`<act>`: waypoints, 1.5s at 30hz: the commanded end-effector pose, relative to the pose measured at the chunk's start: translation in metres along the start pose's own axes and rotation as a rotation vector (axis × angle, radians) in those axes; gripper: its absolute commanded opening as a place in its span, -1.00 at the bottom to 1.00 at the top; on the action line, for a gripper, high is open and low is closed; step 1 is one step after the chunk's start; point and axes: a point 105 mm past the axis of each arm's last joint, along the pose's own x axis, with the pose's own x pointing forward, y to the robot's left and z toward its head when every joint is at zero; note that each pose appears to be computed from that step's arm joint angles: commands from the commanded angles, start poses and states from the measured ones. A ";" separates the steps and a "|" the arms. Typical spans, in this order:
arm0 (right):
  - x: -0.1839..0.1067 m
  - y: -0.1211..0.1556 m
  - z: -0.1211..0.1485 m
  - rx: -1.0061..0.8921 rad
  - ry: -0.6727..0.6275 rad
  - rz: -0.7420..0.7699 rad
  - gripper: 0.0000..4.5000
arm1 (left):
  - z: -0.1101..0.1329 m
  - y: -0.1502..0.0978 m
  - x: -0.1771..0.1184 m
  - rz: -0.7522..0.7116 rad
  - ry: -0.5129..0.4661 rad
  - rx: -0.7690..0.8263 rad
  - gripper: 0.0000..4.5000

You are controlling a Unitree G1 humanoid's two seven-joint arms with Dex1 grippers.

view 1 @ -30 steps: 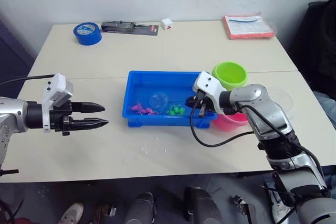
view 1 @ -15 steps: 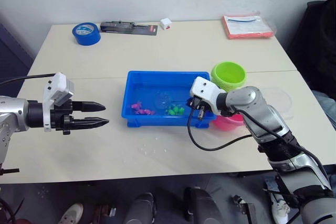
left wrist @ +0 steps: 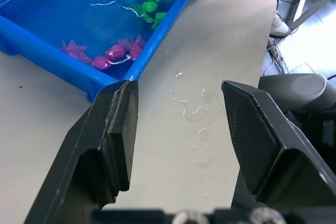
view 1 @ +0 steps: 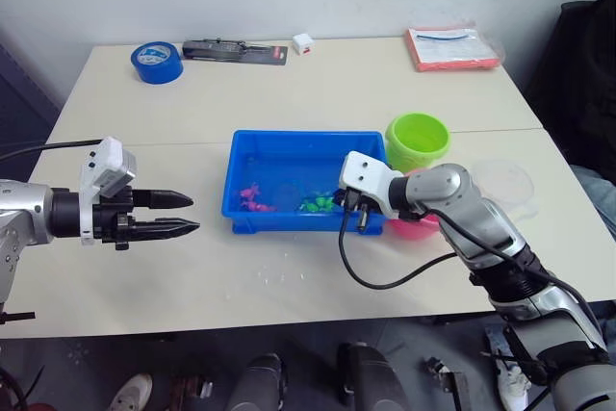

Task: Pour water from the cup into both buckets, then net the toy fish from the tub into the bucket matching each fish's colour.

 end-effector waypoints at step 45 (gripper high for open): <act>-0.018 -0.002 0.052 -0.095 -0.151 -0.035 -0.64 | -0.001 0.021 -0.020 0.164 -0.072 0.013 0.24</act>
